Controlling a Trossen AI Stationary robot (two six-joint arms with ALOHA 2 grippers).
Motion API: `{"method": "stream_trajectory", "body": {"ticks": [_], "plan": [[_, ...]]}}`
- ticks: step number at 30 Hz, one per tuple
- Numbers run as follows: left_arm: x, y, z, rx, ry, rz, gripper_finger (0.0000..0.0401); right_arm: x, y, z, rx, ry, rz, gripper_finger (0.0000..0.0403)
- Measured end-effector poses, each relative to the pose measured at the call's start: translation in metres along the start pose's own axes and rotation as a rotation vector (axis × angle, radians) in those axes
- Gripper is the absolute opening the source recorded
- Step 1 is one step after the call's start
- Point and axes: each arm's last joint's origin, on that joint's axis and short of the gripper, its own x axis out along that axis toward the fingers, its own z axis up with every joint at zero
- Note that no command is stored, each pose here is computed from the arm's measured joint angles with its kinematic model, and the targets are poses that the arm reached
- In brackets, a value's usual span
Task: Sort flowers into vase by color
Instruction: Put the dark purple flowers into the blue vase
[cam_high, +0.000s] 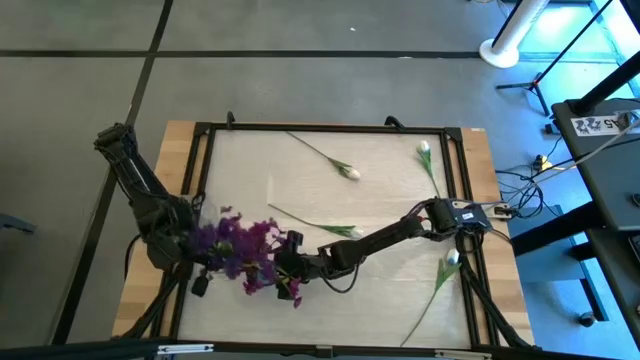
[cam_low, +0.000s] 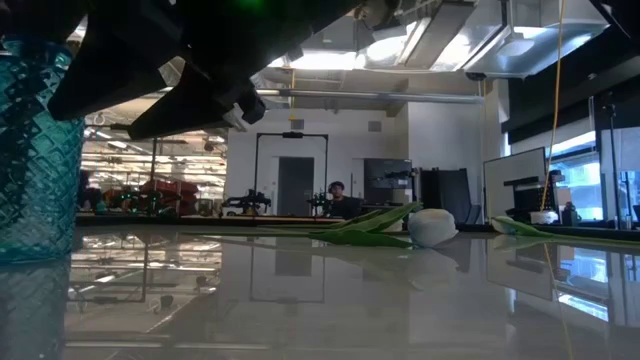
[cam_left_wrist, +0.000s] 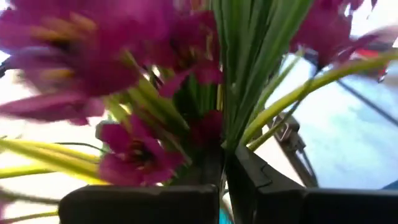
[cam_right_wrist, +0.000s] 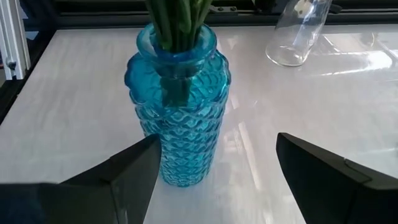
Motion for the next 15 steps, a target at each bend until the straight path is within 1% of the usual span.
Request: {"method": "stream_trajectory", "body": {"ticks": [8, 10, 12, 15], "plan": [[0.015, -0.008, -0.015, 0.046, 0.075, 0.039, 0.0005, 0.002, -0.003, 0.000, -0.006, 0.007, 0.017, 0.0317], [0.018, -0.009, -0.023, 0.037, 0.091, 0.050, 0.0005, 0.002, -0.003, 0.000, -0.007, 0.008, 0.017, 0.0317], [0.019, -0.008, -0.032, 0.032, 0.109, 0.057, 0.0005, 0.002, -0.003, -0.001, -0.008, 0.012, 0.016, 0.0317], [0.018, -0.009, -0.034, 0.049, 0.106, 0.057, 0.0009, 0.002, -0.003, -0.002, -0.010, 0.018, 0.024, 0.0317]]}}
